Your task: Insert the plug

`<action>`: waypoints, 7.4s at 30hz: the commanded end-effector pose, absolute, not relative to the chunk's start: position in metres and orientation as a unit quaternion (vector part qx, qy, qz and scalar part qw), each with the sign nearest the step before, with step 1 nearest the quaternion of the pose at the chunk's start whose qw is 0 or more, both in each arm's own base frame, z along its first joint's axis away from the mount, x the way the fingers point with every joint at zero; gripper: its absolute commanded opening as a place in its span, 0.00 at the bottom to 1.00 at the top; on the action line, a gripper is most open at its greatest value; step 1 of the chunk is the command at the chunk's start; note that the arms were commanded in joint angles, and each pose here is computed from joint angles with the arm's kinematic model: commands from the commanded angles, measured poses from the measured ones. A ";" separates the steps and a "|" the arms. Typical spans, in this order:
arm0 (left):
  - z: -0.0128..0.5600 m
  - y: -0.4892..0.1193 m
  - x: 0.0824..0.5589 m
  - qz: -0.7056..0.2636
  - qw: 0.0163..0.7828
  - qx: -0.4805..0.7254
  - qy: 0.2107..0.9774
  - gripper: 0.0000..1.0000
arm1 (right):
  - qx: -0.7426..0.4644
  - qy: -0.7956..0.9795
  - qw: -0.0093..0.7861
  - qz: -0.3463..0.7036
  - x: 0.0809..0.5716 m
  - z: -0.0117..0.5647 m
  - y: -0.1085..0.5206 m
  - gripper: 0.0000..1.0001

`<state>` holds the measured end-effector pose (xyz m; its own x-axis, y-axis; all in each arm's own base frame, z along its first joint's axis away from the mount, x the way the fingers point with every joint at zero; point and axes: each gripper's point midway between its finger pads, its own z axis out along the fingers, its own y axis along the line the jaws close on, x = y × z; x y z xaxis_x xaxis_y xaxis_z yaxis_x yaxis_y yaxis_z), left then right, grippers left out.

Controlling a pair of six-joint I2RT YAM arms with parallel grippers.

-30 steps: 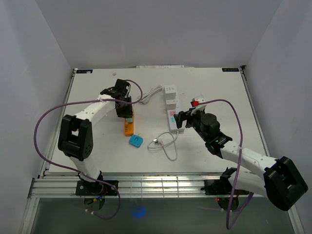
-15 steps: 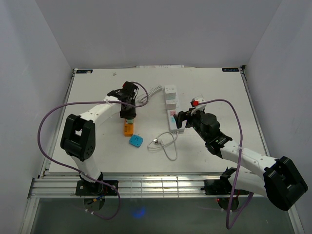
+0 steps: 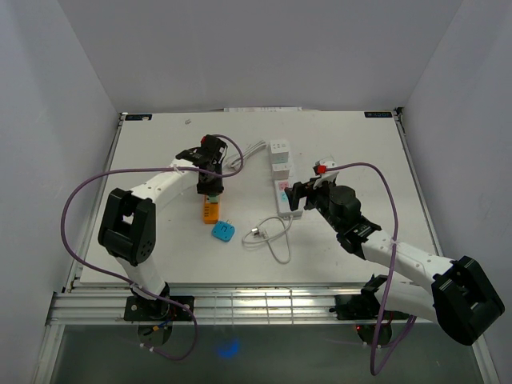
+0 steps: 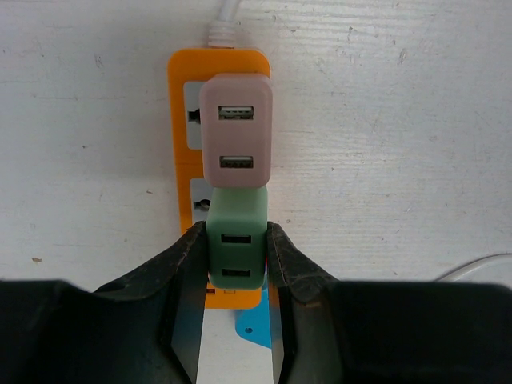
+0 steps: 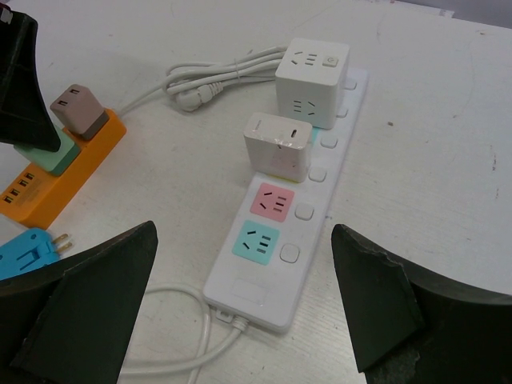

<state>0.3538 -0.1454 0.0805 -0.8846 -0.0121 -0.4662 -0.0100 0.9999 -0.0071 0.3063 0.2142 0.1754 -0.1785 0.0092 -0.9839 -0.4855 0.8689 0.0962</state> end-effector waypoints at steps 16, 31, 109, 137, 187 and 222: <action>0.129 -0.149 0.350 -0.027 0.267 0.013 0.963 0.62 | -0.152 0.728 0.633 0.214 0.310 0.185 0.216 0.95; 0.192 -0.145 0.338 -0.076 0.349 -0.016 0.934 0.91 | -0.323 0.742 0.495 0.316 0.251 0.140 0.312 0.96; 0.241 -0.109 0.307 -0.255 0.411 -0.105 0.869 0.98 | -0.341 0.811 0.386 0.277 0.215 0.106 0.398 0.87; 0.243 -0.065 0.308 -0.265 0.409 -0.199 0.850 0.98 | -0.247 0.867 0.406 0.150 0.216 0.046 0.459 0.99; 0.254 -0.237 0.254 -0.524 0.225 0.050 0.820 0.98 | -0.390 0.663 0.584 0.261 0.208 0.215 0.322 0.65; 0.203 -0.286 0.230 -0.552 0.097 0.100 0.822 0.51 | -0.442 0.629 0.577 0.276 0.207 0.223 0.340 0.56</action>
<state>0.2383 -0.2841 0.1971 -0.9709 0.0158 -0.2389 0.2241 0.4115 -0.8834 0.1996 0.3332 0.1920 -0.0037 -0.2985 -0.9544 -0.8854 0.4446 -0.1357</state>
